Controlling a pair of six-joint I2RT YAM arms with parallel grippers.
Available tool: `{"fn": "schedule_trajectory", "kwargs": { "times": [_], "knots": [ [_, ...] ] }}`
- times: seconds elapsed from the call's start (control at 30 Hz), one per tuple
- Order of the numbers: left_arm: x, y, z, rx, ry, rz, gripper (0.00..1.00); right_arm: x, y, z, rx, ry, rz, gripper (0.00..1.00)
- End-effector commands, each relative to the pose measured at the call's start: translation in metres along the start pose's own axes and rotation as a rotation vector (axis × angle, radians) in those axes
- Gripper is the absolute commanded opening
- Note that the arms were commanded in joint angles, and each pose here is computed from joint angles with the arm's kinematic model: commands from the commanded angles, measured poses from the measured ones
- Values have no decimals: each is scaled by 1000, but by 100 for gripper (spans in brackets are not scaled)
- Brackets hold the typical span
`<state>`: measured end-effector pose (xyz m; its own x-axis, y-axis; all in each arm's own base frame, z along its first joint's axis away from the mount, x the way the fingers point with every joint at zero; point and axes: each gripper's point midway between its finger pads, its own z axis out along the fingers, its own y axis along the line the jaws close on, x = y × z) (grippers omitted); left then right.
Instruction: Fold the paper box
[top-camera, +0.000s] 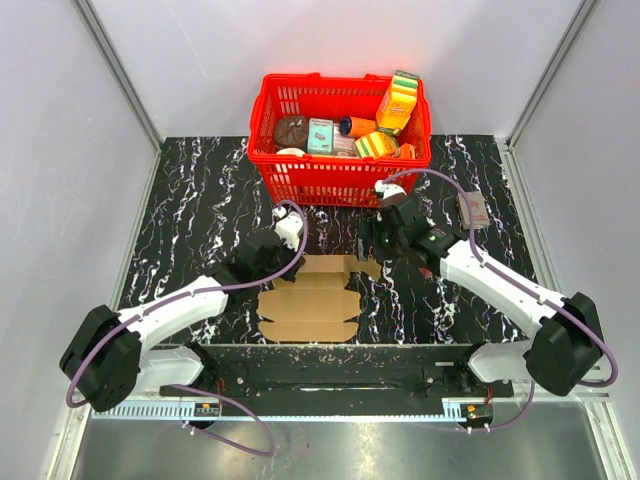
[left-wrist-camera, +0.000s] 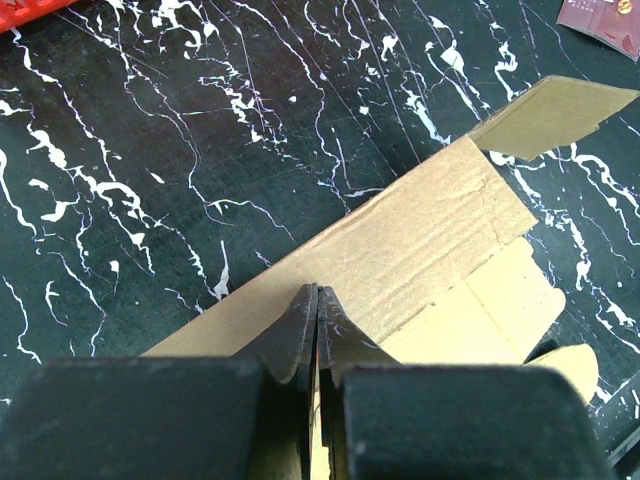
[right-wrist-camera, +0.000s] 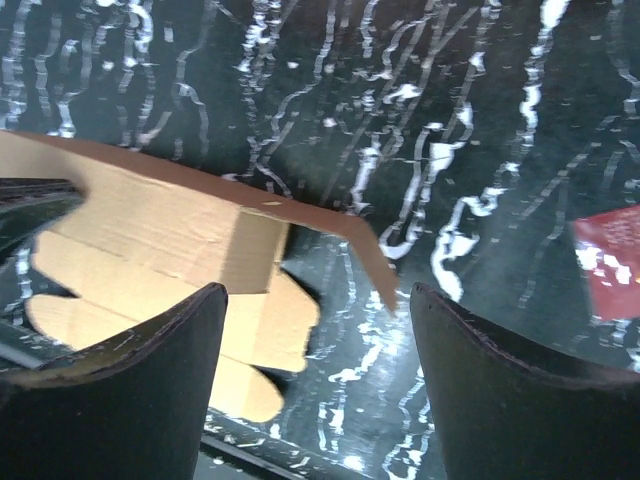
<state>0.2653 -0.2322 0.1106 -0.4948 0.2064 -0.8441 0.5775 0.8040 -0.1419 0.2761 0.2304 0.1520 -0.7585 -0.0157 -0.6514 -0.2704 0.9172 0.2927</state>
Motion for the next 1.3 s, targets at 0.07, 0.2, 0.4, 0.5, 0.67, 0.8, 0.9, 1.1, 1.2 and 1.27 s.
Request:
{"fn": "schedule_trajectory", "kwargs": {
  "times": [0.07,0.2,0.4,0.5,0.67,0.8,0.9,1.1,1.2,1.27],
  "knots": [
    [-7,0,-3,-3,-21,-1,0,8,-48,-6,244,73,-155,72],
    [-8,0,-3,-3,-23,-1,0,16,-45,7,218,124,-178,68],
    [-8,0,-4,-4,-24,-3,0,25,-40,16,172,142,-175,62],
    [-7,0,-4,-3,-23,-1,0,29,-41,22,167,155,-171,58],
    [-8,0,-5,-5,-26,-1,0,33,-39,32,131,165,-164,55],
    [-7,0,-5,-5,-25,-1,0,38,-39,38,111,184,-156,52],
    [-8,0,-5,-4,-27,0,0,41,-39,40,95,190,-151,43],
    [-9,0,-5,-3,-29,-1,0,40,-38,41,86,181,-149,27],
    [-9,0,-5,-5,-29,-1,0,40,-37,41,81,180,-159,26],
    [-10,0,-5,-3,-29,-1,0,38,-37,41,75,174,-167,22]
  ]
}}
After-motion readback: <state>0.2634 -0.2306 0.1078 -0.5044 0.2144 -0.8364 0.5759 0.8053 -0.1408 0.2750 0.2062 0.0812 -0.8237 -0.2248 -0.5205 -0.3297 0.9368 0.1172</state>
